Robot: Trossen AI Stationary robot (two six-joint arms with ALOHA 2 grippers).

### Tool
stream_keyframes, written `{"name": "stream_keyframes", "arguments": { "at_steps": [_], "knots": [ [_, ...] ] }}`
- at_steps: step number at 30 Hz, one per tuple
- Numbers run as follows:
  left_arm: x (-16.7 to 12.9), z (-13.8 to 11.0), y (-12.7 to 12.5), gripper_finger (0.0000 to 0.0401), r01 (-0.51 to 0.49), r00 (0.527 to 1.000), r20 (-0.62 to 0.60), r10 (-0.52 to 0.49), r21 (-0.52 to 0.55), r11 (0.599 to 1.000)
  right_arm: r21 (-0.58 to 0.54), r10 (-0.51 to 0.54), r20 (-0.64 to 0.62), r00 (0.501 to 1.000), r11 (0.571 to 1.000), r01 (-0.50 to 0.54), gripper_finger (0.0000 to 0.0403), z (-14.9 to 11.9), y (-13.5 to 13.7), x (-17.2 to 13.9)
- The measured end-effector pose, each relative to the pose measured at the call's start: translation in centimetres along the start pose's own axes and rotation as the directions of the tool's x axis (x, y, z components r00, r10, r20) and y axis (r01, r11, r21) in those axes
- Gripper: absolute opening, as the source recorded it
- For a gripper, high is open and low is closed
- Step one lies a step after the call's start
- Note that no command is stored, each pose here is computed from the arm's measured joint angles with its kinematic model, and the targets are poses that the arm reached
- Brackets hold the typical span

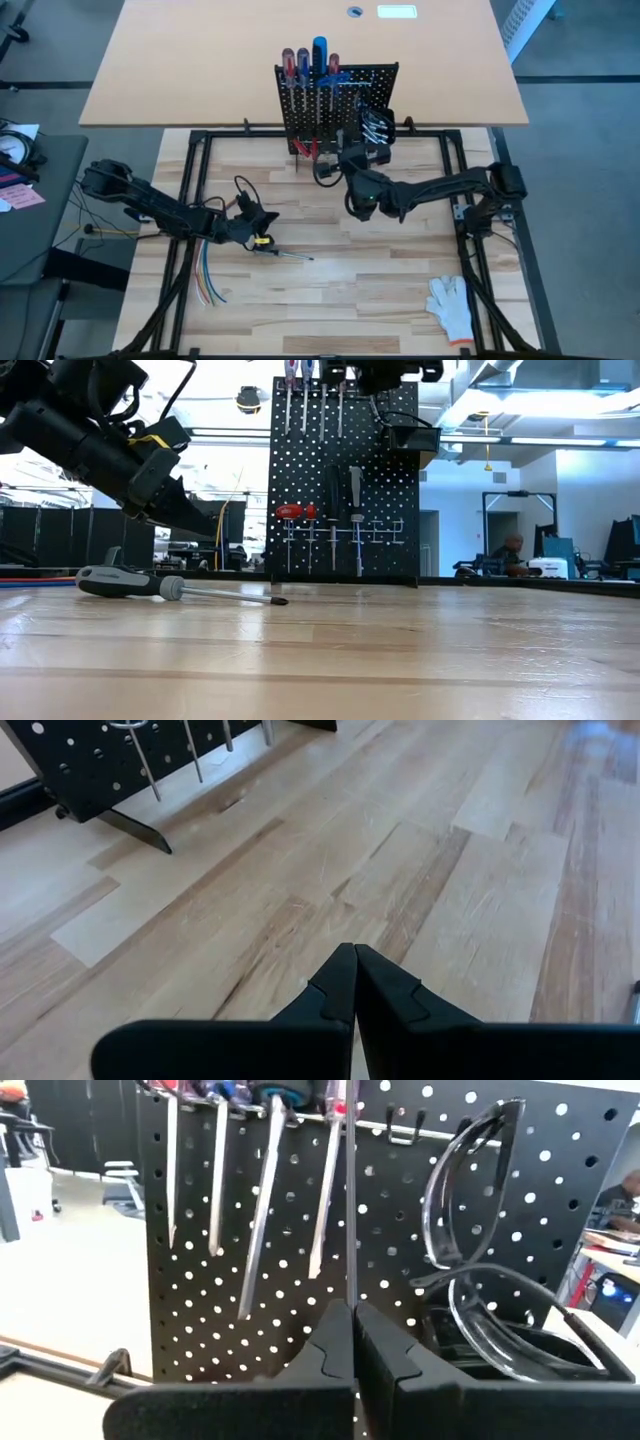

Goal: Hang tools onto peg board
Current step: Hang the pick tool on the pegboard

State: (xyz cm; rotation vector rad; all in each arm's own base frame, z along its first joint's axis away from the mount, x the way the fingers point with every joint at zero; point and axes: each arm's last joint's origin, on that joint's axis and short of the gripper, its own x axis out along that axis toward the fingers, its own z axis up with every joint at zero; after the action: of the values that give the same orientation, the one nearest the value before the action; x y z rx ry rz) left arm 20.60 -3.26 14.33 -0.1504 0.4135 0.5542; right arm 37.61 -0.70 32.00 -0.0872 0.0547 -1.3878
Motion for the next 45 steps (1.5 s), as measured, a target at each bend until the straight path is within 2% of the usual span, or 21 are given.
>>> {"name": "stream_keyframes", "arguments": {
  "at_steps": [10, 21, 45],
  "knots": [
    [0.0, 0.0, 0.0, 0.0000, 0.012, 1.000, -0.005, -0.012, -0.001, 1.000, 0.053, -0.041, -0.004, 0.999, 0.998, 0.041, 0.0000, 0.1, -0.5, 1.5],
    [0.0, 0.0, 0.0, 0.0000, 0.015, 1.000, -0.007, -0.015, 0.000, 1.000, 0.023, -0.105, -0.019, 0.994, 0.994, 0.105, 0.0000, -0.4, -0.7, 2.2],
    [0.0, 0.0, -0.1, 0.0000, 0.016, 1.000, -0.005, -0.016, -0.010, 1.000, 0.047, -0.087, -0.024, 0.996, 0.995, 0.088, 0.0029, -0.9, -0.7, 2.6]
  ]
}}
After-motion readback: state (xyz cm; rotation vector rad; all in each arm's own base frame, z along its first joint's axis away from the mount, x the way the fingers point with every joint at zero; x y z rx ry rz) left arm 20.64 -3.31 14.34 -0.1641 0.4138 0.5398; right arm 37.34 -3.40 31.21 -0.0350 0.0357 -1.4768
